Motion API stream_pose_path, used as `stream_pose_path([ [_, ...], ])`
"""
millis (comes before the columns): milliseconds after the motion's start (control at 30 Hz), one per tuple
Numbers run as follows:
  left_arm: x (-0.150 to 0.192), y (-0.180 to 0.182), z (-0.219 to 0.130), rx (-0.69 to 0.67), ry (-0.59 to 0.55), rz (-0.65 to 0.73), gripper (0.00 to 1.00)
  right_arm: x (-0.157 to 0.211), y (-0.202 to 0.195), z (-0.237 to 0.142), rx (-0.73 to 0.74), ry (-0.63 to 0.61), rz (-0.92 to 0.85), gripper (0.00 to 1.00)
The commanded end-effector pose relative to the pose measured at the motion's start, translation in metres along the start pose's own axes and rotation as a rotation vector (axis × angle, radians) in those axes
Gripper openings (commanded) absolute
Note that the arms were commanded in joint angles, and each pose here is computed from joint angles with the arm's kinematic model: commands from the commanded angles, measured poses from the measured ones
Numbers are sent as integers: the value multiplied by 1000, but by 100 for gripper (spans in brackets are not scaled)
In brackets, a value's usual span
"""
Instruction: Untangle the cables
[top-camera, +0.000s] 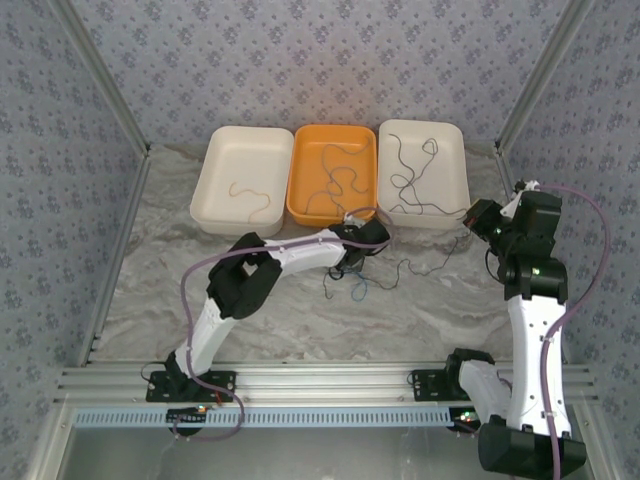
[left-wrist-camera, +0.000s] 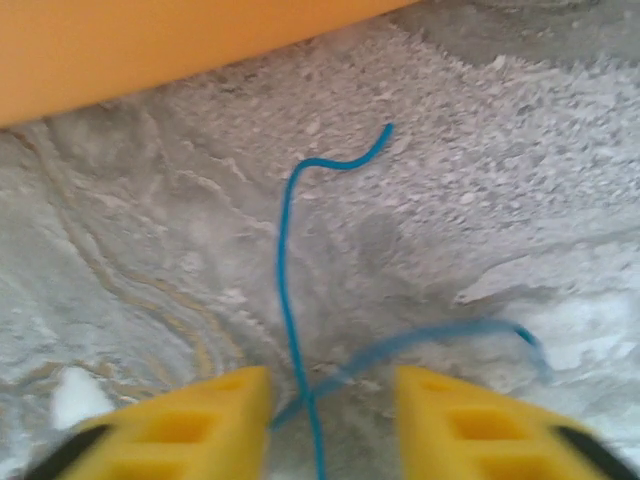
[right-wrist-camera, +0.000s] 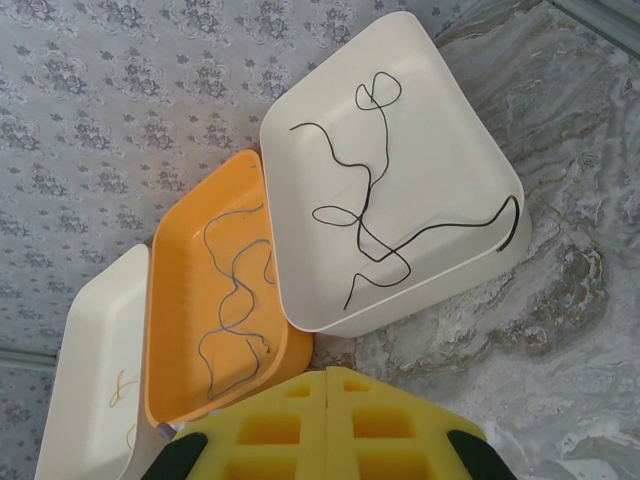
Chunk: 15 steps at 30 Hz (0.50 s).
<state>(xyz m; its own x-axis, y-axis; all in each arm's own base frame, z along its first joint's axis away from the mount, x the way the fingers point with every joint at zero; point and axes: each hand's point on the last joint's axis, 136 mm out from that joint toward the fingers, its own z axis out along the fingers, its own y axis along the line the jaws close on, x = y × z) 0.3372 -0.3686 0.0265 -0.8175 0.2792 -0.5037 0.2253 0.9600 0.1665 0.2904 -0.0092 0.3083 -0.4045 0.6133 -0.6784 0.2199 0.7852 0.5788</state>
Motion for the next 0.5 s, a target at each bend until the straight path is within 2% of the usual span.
stream_pose_path([
  [0,33,34,23,-147,74,47,0,-3,9,-7,-34,-23,-7,0],
  [133,27,89,-12,-245,-7,-47,0,-11,10,-10,-25,-42,-17,0],
  [200,15,127,-44,-270,-69,-114,0,-13,9,-8,-13,-43,-25,0],
  [300,6,201,-93,-343,-121,-211,0,-16,3,-5,18,-50,-28,0],
  [467,42,328,-125,-380,-85,-492,0,-20,-17,-7,92,-66,2,0],
])
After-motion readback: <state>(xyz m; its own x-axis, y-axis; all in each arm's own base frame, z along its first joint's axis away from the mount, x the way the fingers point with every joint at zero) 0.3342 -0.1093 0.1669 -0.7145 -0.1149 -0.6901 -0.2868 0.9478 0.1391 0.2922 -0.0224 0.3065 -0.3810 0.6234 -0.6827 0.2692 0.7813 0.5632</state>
